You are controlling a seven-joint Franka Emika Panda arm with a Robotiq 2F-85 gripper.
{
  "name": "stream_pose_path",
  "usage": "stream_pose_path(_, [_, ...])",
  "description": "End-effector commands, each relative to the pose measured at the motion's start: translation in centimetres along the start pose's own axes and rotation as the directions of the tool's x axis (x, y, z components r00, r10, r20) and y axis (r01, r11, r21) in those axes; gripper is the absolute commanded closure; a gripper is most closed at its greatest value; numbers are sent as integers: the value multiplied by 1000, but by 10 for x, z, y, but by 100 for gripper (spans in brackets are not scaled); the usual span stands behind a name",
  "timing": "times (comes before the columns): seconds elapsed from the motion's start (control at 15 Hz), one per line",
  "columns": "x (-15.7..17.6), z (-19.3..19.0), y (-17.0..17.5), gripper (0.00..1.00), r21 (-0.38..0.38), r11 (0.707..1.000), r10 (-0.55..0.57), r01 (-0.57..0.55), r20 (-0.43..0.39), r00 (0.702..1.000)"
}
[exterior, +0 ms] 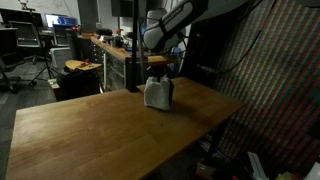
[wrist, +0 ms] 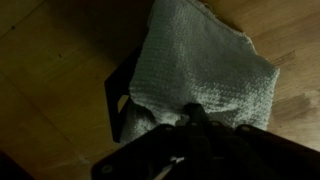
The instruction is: Stuff the towel into the box
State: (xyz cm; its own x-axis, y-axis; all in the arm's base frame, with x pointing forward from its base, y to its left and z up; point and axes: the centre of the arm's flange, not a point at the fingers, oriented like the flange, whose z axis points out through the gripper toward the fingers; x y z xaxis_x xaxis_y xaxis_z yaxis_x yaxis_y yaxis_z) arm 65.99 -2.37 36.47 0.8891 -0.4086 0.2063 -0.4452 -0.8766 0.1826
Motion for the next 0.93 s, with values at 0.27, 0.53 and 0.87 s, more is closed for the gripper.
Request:
stream_pose_path(0.27, [-9, 69, -18, 100, -56, 998, 1, 4, 77, 997])
stream_pose_path(0.53, [-2, 66, -20, 100, -51, 999, 3, 0, 68, 998])
stream_pose_path(0.87, [2, 23, -15, 60, -20, 1000, 5, -4, 33, 999])
